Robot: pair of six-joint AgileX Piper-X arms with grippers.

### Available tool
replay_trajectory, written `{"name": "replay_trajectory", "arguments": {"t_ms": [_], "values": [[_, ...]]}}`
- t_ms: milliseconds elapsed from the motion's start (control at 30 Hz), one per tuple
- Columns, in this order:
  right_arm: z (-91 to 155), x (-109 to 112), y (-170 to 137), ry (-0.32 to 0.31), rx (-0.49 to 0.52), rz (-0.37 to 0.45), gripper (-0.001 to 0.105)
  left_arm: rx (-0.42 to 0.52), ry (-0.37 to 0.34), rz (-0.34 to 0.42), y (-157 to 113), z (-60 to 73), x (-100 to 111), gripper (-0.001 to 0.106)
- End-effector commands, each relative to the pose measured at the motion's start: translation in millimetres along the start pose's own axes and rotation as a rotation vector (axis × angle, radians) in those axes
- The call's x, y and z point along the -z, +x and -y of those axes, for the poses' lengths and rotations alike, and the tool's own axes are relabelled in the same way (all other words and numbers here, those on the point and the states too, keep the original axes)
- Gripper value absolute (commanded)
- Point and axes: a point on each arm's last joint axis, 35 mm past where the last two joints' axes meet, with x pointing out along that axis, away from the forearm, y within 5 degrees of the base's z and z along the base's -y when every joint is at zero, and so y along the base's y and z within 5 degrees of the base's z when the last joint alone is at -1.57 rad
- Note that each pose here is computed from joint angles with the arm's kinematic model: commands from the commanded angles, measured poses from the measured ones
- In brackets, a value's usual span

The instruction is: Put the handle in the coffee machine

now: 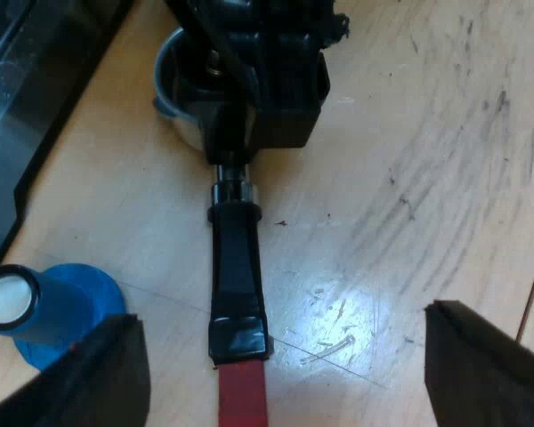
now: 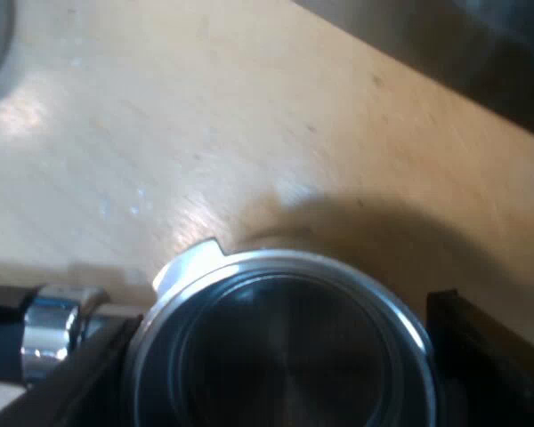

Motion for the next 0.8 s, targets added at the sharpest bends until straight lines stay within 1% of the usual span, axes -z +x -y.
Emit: {"name": "replay_trajectory", "arguments": {"t_ms": [33, 133, 233, 300, 467, 633, 800], "values": [[-1, 1, -10, 0.038, -0.005, -0.016, 0.000, -0.012, 0.004, 0.011, -2, -0.1, -2, 0.067], [-1, 5, -17, 0.066, -0.003, -0.037, 0.000, -0.012, 0.004, 0.011, -2, -0.1, -2, 0.067], [-1, 6, -27, 0.097, 0.000, -0.031, 0.000, -0.012, 0.004, 0.011, -2, -0.1, -2, 0.067], [-1, 8, -37, 0.121, 0.012, -0.026, 0.000, -0.012, 0.004, 0.011, -2, -0.1, -2, 0.067], [0, 14, -55, 0.151, 0.063, -0.032, 0.000, -0.012, 0.004, 0.011, -2, -0.1, -2, 0.067], [-1, 20, -73, 0.153, 0.070, -0.035, 0.000, 0.002, 0.004, 0.015, -2, 0.4, -3, 0.067], [-1, 27, -96, 0.153, 0.073, -0.023, 0.000, 0.084, 0.012, 0.026, -2, 3.5, -2, 0.067]]}}
